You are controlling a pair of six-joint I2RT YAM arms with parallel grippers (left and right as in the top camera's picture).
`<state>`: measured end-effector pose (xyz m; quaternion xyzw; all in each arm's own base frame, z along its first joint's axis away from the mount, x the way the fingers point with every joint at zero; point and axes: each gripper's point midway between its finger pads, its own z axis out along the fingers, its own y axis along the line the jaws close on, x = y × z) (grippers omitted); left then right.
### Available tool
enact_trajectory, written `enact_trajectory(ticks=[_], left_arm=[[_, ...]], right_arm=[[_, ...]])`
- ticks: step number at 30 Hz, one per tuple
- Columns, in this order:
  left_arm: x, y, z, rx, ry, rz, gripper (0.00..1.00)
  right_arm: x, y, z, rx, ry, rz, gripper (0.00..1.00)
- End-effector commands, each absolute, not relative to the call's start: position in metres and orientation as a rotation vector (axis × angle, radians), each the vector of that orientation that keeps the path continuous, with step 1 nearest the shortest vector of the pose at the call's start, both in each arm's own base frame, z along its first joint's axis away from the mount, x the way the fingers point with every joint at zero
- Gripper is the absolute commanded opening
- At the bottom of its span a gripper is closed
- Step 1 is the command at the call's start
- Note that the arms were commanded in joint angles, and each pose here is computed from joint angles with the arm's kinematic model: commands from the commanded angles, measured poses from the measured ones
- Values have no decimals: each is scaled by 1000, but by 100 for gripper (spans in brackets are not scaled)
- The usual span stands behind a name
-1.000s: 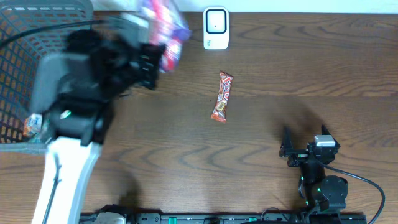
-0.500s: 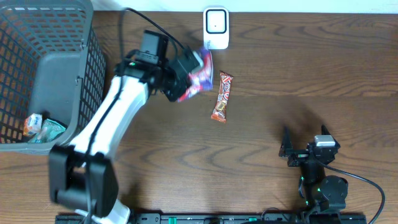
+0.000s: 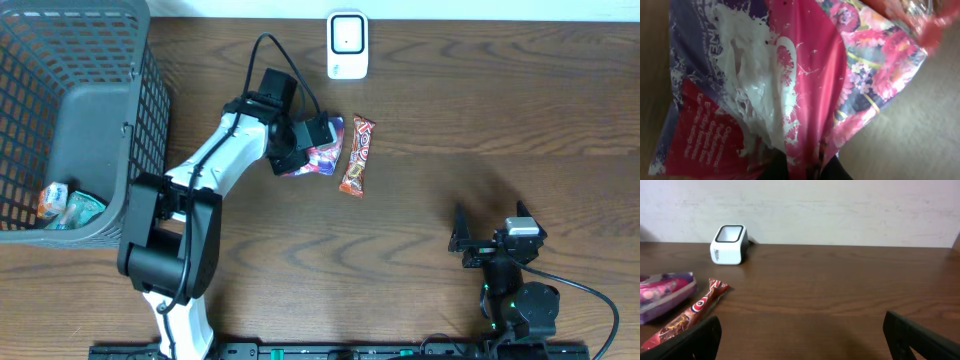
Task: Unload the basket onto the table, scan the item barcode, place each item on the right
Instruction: 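Carry the pink bag out and drop it beside the chocolate bar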
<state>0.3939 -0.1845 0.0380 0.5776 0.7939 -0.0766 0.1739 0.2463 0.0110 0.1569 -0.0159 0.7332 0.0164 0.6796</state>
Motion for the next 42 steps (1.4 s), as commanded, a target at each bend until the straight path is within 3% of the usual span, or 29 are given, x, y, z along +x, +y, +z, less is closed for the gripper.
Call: enact_trajectory(ticks=[1,13,22,24,29,31,33,35,36,42], left_arm=[[393,-201,23,1556,2325,-259,7],[401,-259,24,1212,2408,-366,8],[407,-247,22,1279,2386,-207,8],[407,-237,22,1319,2384,-146,22],[409,-233,44,1319,2348,-135,32],[412,-235,66,1299,2304,-131,54],[415,-235,89,1273,2257,-125,67],[417,-235,116,1243,2201,-120,92],[418,-234,130,1226,2174,-116,99],[414,-222,232,1098,1967,-100,100]], right_arm=[[246,12,156,-53,1646,31,99],[246,12,156,-53,1646,30,99],[246,12,156,-53,1646,30,99],[246,12,156,-53,1646,31,99],[246,12,156,-53,1646,31,99],[246,12,156,-53,1646,31,99],[246,12,156,-53,1646,30,99],[246,12,156,-53,1646,30,99],[246,12,156,-53,1646,30,99],[246,12,156,-53,1646,31,99]])
